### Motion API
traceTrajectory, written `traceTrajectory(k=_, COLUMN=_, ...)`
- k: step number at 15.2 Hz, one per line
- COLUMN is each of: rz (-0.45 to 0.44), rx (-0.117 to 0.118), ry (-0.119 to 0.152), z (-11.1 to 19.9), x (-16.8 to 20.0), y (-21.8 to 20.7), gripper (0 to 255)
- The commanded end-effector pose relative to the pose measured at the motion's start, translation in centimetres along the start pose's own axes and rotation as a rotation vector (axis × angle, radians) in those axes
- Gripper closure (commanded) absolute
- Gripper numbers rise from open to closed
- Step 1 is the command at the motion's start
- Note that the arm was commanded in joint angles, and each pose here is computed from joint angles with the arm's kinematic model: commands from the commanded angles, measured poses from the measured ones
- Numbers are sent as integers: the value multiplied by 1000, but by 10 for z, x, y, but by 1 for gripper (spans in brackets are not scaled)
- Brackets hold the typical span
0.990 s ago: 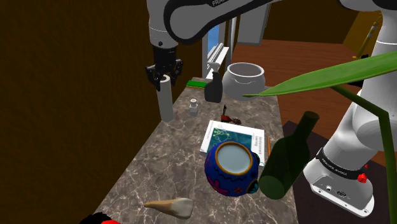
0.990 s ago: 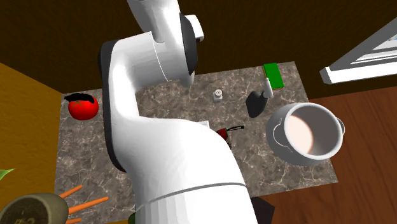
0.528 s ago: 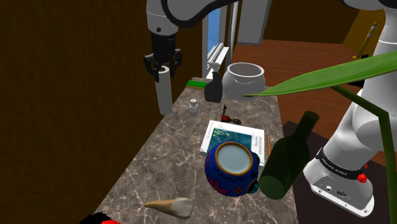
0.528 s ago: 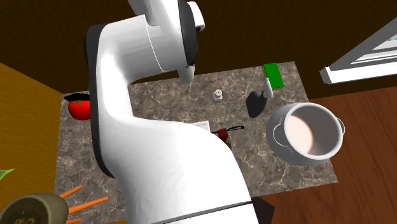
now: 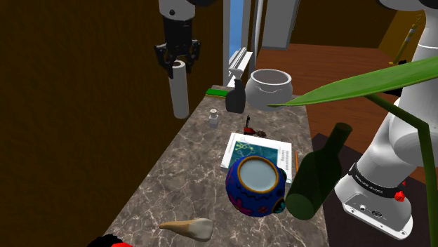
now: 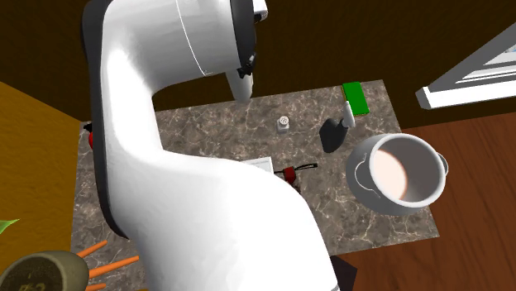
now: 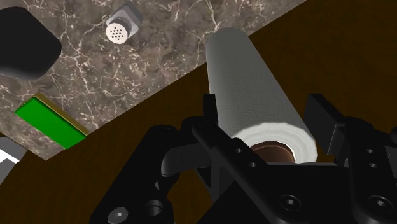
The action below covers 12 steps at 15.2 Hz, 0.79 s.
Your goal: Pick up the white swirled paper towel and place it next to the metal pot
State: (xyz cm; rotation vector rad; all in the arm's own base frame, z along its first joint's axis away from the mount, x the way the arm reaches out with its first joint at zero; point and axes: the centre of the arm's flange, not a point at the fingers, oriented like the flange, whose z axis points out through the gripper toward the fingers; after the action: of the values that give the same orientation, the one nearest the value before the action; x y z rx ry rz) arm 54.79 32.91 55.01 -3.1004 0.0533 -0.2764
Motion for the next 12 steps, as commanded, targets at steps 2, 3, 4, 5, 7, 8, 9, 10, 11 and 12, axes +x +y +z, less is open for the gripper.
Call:
traceTrajectory(k=2, rz=0, rx=0, ry=0, z=-17, x=2, y=-1, gripper=255)
traceTrajectory(k=3, rz=0, rx=0, ry=0, z=-22, x=3, y=-1, gripper=255)
traceTrajectory(k=4, rz=0, rx=0, ry=0, z=-27, x=4, y=-1, gripper=255)
traceTrajectory(k=5, rz=0, rx=0, ry=0, z=-32, x=5, y=-2, gripper=255)
traceTrajectory(k=7, rz=0, rx=0, ry=0, z=-43, x=7, y=-2, gripper=255)
traceTrajectory(k=8, rz=0, rx=0, ry=0, z=-48, x=8, y=-2, gripper=255)
traceTrajectory(k=9, rz=0, rx=0, ry=0, z=-53, x=9, y=-2, gripper=255)
traceTrajectory(k=10, rz=0, rx=0, ry=0, z=-58, x=9, y=-2, gripper=255)
traceTrajectory(k=11, rz=0, rx=0, ry=0, z=-63, x=10, y=-3, gripper=255)
traceTrajectory(k=12, rz=0, rx=0, ry=0, z=-69, x=11, y=-3, gripper=255)
